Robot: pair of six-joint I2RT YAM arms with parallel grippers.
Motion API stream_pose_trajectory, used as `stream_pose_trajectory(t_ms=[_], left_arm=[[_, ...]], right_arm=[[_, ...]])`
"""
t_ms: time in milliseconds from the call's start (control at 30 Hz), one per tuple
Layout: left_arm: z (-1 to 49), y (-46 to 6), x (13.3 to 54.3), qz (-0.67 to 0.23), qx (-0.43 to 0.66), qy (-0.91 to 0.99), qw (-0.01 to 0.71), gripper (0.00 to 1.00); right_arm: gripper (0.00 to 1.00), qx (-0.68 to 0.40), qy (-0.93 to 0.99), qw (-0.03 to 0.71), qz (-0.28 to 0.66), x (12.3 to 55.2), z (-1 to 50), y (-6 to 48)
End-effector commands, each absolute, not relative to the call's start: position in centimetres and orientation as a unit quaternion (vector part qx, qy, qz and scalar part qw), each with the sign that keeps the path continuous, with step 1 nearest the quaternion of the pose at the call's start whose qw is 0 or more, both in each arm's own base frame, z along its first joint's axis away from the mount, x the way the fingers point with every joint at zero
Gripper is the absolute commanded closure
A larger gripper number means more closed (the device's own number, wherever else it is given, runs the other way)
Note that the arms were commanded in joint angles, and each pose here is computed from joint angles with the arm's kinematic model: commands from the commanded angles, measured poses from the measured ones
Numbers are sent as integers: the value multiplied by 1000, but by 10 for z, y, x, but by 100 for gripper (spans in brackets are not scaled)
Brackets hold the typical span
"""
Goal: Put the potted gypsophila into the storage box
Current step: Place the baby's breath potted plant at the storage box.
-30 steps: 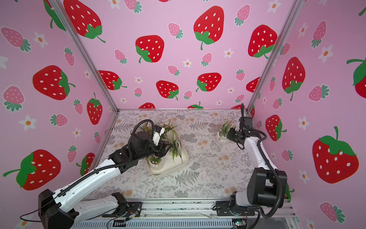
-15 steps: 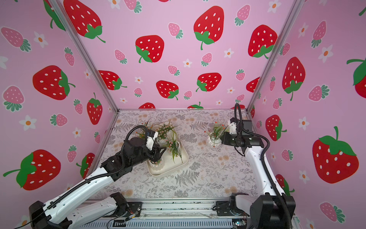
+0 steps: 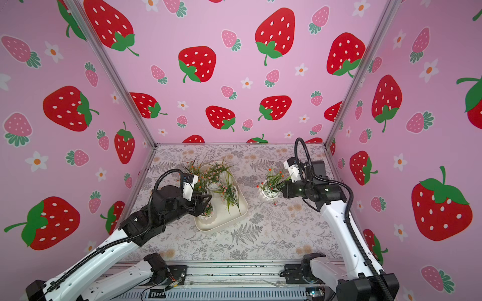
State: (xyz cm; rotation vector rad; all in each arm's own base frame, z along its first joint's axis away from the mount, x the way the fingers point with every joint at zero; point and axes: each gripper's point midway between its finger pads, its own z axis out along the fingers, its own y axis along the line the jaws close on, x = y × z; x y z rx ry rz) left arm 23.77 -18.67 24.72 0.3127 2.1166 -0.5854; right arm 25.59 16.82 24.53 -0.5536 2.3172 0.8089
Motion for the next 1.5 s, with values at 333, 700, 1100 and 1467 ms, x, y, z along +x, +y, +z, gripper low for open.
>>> stream_pose_trajectory(t_ms=[333, 700, 1100, 1467], left_arm=[[234, -169, 229, -223, 86, 875, 421, 48], [235, -161, 229, -211, 86, 883, 411, 47], [231, -156, 231, -214, 79, 887, 403, 46], [230, -156, 231, -219, 80, 887, 399, 46]], right_arm=[[100, -402, 820, 252, 319, 204, 241, 260], [100, -461, 796, 218, 326, 208, 223, 330], [100, -487, 796, 201, 298, 210, 203, 371], [100, -475, 820, 185, 260, 220, 174, 382]])
